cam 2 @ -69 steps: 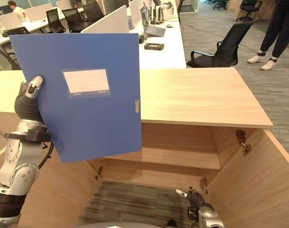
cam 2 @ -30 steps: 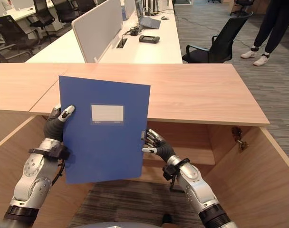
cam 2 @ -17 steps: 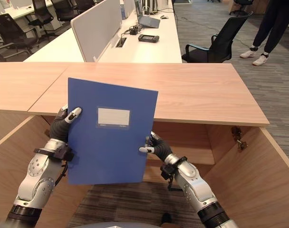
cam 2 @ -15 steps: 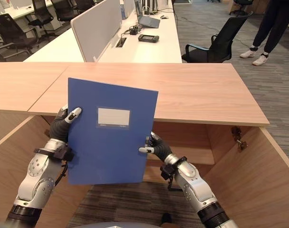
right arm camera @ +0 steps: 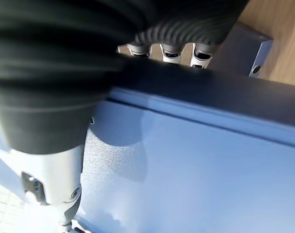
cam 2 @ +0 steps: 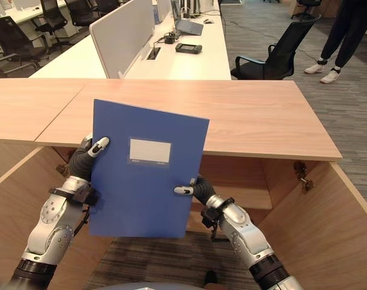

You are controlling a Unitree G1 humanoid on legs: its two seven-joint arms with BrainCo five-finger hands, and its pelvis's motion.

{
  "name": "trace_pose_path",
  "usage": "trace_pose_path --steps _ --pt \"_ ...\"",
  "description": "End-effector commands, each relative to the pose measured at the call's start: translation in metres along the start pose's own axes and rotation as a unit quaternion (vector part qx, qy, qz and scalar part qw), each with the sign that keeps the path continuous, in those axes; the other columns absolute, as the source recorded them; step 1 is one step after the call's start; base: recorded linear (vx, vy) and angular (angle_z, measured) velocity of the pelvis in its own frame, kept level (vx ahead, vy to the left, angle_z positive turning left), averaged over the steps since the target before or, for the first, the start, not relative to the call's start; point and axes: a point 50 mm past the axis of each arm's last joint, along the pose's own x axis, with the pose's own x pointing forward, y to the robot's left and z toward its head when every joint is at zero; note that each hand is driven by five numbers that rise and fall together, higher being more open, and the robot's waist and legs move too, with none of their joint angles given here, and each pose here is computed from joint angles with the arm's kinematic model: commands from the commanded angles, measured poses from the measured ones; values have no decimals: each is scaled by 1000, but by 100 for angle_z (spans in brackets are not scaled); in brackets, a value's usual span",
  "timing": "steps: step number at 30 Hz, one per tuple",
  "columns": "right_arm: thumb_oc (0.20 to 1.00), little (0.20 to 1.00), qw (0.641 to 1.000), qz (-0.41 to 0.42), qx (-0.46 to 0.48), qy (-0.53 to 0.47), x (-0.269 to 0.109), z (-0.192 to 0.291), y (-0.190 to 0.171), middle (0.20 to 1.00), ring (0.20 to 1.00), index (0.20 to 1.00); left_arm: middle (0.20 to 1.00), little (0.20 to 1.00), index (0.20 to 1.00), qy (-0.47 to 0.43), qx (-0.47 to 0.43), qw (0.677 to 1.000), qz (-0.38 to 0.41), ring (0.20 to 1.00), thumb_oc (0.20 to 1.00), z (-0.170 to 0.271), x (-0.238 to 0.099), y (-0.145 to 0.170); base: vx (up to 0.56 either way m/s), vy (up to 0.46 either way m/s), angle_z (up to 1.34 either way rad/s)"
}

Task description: Put the empty folder in the office cabinet

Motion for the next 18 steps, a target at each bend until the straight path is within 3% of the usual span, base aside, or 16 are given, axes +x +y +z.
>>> trace_pose_path --steps 1,10,11,12,18 --pt "1000 1000 989 124 59 -51 33 21 43 1000 1000 1000 200 200 200 -77 4 992 -97 200 200 29 27 -29 0 0 0" --pt "1000 1000 975 190 109 -39 37 23 60 1000 1000 1000 200 200 200 -84 -18 986 -144 200 200 33 32 -45 0 0 0" --pt "413 413 974 193 114 -37 36 22 62 413 413 413 200 200 200 -85 -21 986 -145 200 200 34 32 -45 0 0 0" --pt "200 200 973 195 119 -36 36 21 63 200 200 200 200 200 200 -86 -24 985 -144 200 200 34 31 -46 0 0 0" --pt "200 200 971 199 129 -35 34 19 65 200 200 200 200 200 200 -93 -35 986 -132 200 200 34 31 -44 0 0 0"
